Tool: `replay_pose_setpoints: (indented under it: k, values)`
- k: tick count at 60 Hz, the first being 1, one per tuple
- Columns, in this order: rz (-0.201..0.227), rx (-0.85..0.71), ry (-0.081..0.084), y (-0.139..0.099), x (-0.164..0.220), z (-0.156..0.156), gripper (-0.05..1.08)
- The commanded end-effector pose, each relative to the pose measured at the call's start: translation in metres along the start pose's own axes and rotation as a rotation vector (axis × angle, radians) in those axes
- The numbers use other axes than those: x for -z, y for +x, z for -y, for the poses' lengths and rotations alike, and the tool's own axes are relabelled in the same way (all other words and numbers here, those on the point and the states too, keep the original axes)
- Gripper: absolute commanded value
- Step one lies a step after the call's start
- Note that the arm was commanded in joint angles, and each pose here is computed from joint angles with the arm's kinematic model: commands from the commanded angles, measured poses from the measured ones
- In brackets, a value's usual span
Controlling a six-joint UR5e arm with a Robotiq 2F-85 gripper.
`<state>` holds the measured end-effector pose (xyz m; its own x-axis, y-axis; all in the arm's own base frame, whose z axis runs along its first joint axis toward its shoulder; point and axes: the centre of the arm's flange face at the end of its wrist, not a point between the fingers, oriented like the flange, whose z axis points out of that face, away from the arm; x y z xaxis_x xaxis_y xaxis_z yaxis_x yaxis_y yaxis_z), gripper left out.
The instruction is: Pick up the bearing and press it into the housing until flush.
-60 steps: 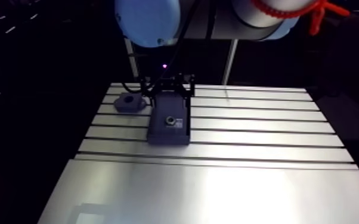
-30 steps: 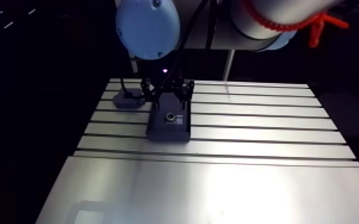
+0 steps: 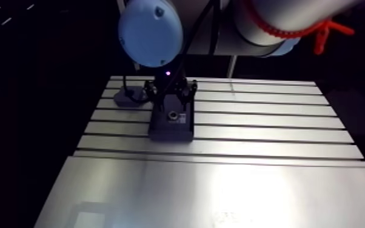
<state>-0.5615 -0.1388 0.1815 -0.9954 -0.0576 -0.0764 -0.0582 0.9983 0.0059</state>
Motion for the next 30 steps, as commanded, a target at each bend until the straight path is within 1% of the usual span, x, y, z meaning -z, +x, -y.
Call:
replay_pose_setpoints:
  k: [1,30]
  values:
    - [-0.005,0.001,-0.001,0.0005,-0.004,-0.0004,0.37]
    - [0.001,0.001,0.001,-0.0009,-0.0067,-0.0002,0.38]
